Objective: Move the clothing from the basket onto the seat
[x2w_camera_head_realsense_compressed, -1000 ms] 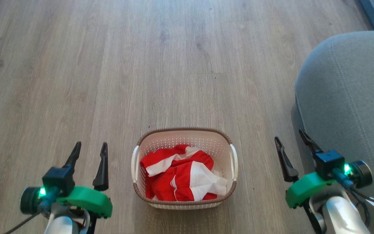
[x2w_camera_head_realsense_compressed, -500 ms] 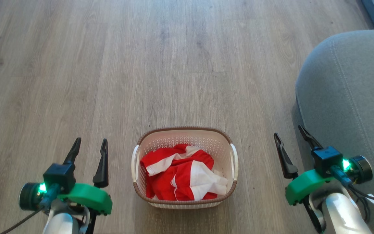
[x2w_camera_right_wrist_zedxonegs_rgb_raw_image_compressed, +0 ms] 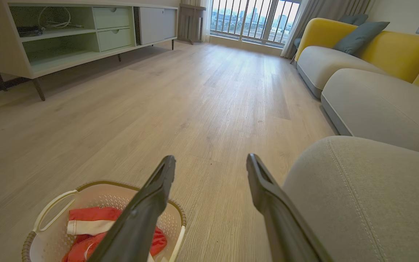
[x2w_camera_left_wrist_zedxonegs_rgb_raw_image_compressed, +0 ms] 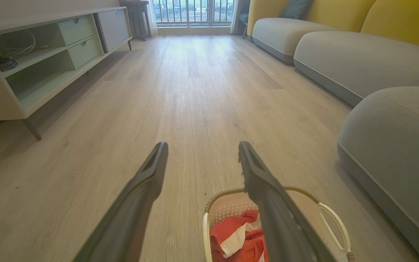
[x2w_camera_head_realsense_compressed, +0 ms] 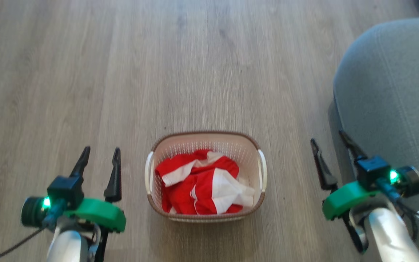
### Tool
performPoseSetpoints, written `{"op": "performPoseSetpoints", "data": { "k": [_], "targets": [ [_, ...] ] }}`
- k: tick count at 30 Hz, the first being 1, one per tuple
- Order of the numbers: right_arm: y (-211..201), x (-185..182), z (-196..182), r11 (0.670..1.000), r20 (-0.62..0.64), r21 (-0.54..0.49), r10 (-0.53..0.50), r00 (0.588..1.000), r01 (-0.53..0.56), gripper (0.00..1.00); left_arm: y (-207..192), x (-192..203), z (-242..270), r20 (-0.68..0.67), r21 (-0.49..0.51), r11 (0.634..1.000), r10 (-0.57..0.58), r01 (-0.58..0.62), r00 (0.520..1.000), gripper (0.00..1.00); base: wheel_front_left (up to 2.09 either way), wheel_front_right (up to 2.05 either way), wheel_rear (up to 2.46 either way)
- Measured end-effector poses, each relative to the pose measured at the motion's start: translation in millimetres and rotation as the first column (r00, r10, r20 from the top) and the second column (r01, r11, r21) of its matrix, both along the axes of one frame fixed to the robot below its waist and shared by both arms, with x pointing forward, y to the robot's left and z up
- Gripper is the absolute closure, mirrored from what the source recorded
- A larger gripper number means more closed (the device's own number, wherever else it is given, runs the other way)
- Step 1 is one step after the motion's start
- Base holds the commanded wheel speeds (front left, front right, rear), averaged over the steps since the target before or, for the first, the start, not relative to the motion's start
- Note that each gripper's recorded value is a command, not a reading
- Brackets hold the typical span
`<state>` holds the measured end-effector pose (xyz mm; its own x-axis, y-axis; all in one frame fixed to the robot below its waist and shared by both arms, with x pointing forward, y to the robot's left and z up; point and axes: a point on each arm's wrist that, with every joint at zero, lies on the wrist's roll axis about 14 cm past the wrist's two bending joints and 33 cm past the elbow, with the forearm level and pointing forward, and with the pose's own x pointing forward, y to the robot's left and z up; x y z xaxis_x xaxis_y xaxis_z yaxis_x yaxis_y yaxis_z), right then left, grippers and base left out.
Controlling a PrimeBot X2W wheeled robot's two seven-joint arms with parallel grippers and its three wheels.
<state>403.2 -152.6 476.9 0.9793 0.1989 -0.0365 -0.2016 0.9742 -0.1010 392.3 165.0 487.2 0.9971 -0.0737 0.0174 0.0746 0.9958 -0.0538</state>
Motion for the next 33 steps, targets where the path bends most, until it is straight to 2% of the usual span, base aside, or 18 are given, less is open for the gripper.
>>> {"op": "performPoseSetpoints", "data": {
  "k": [4, 10, 17, 21, 25, 29, 33],
  "targets": [
    [-7.3, 13.3, 2.0, 1.000, 0.014, 0.007, -0.023, 1.000, 0.023, 0.00, -8.2, 16.1, -4.7, -0.009, -0.001, 1.000, -0.025, 0.025, 1.000, 0.00, 0.00, 0.00, 0.00],
    [-19.1, 51.3, 12.4, 0.998, 0.072, 0.012, -0.059, 0.996, 0.058, 0.00, -39.3, 55.4, -32.1, -0.070, -0.007, 0.992, -0.122, 0.122, 0.990, 0.00, 0.00, 0.00, 0.00],
    [-37.1, 99.8, -1.4, 0.994, 0.099, 0.006, -0.109, 0.989, 0.109, 0.00, -91.4, 114.7, -89.3, -0.178, 0.004, 0.960, -0.276, 0.281, 0.945, 0.00, 0.00, 0.00, 0.00],
    [-43.3, 119.8, -24.2, 0.992, 0.082, -0.001, -0.127, 0.989, 0.127, 0.00, -116.4, 133.4, -147.1, -0.300, 0.009, 0.931, -0.345, 0.364, 0.889, 0.00, 0.00, 0.00, 0.00],
    [-56.2, 133.2, -47.3, 0.988, 0.064, -0.025, -0.154, 0.986, 0.156, 0.00, -135.6, 133.0, -214.7, -0.454, -0.014, 0.902, -0.391, 0.432, 0.801, 0.00, 0.00, 0.00, 0.00],
    [-67.7, 134.1, -77.0, 0.983, 0.014, -0.057, -0.176, 0.984, 0.177, 0.00, -156.0, 126.7, -263.5, -0.555, -0.052, 0.870, -0.433, 0.490, 0.711, 0.00, 0.00, 0.00, 0.00],
    [-77.4, 128.9, -102.9, 0.978, -0.042, -0.089, -0.195, 0.980, 0.191, 0.00, -175.2, 117.9, -294.7, -0.605, -0.108, 0.848, -0.471, 0.520, 0.642, 0.00, 0.00, 0.00, 0.00]
  ]
}}
